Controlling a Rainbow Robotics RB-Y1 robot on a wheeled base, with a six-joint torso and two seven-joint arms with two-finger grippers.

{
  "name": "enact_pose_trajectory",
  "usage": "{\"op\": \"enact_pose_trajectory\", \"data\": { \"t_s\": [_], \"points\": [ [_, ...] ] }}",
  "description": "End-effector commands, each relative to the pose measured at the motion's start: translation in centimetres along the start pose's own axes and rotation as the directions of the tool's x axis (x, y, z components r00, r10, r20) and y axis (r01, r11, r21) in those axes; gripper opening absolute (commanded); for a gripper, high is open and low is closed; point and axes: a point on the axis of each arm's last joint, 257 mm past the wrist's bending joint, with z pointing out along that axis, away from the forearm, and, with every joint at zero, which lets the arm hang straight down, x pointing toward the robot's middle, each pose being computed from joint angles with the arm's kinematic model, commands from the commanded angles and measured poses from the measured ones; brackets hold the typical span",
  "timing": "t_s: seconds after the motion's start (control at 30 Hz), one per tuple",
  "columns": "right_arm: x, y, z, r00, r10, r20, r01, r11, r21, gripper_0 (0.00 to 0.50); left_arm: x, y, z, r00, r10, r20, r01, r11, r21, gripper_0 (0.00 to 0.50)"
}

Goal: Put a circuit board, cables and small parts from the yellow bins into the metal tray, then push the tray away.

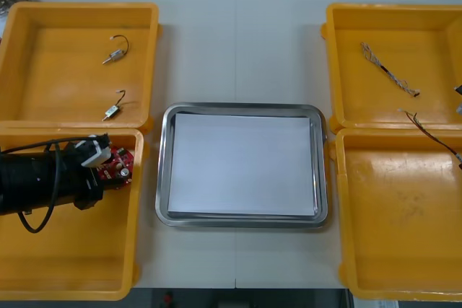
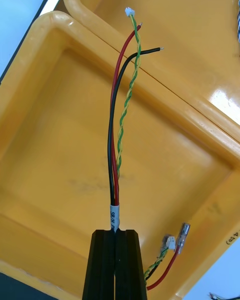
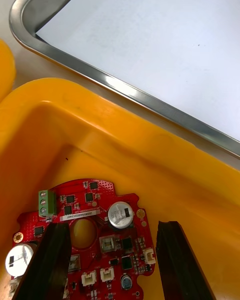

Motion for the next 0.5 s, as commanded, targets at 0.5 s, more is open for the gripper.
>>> {"op": "enact_pose_trajectory", "data": {
  "t_s": [0.5],
  "points": [
    [-2.0, 1.5, -0.6, 0.994, -0.109, -0.016, 0.109, 0.994, 0.003, 0.000, -0.3, 0.4, 1.2, 1.000, -0.003, -0.025, 0.003, 1.000, -0.010, 0.500]
  ]
}}
